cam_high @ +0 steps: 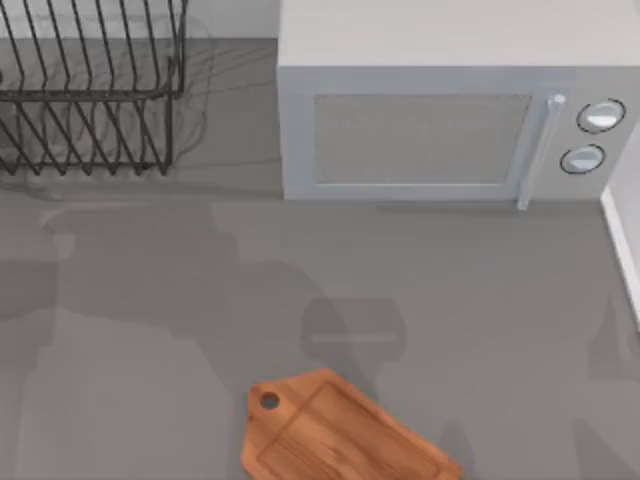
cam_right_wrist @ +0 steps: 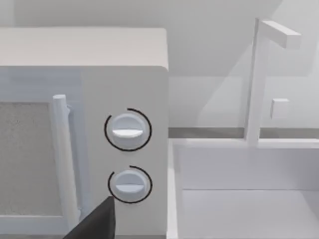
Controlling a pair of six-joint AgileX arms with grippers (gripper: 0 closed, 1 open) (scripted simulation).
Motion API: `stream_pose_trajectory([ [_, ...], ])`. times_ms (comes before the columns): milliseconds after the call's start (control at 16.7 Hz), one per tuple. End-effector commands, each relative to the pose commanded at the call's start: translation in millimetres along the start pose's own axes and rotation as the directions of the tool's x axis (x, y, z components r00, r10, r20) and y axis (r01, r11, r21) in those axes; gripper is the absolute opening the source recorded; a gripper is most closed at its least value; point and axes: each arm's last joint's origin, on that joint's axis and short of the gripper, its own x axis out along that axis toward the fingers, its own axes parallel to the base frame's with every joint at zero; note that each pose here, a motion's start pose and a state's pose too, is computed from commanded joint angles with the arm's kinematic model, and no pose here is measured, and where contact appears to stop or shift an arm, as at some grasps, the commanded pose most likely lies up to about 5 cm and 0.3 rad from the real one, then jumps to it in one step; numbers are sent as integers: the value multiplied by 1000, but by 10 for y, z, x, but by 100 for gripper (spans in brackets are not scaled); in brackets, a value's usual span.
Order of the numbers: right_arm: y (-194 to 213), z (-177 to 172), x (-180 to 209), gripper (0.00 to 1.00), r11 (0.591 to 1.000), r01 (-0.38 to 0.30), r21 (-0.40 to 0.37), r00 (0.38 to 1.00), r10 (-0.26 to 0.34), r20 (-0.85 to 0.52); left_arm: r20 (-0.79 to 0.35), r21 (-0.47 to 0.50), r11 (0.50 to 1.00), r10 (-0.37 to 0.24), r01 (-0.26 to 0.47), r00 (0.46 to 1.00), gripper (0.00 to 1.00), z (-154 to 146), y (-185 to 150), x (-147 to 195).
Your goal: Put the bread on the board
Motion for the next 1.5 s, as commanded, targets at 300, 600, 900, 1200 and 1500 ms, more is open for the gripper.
stream_pose_trajectory([
  [300, 0, 0, 0, 100, 1000, 0, 0, 1000, 0, 0, -10, 177, 984, -4, 5, 1000, 0, 39, -287, 31],
  [600, 0, 0, 0, 100, 1000, 0, 0, 1000, 0, 0, -39, 699, 715, -5, 31, 999, 0, -6, -1176, 116],
  [900, 0, 0, 0, 100, 1000, 0, 0, 1000, 0, 0, -77, 995, -68, 7, 77, 997, 0, -458, -2286, 217],
  [1200, 0, 0, 0, 100, 1000, 0, 0, 1000, 0, 0, -89, 600, -797, 23, 72, 996, 0, -1230, -3152, 267],
  [1500, 0, 0, 0, 100, 1000, 0, 0, 1000, 0, 0, -64, 73, -997, 12, 16, 998, 0, -1933, -3554, 235],
])
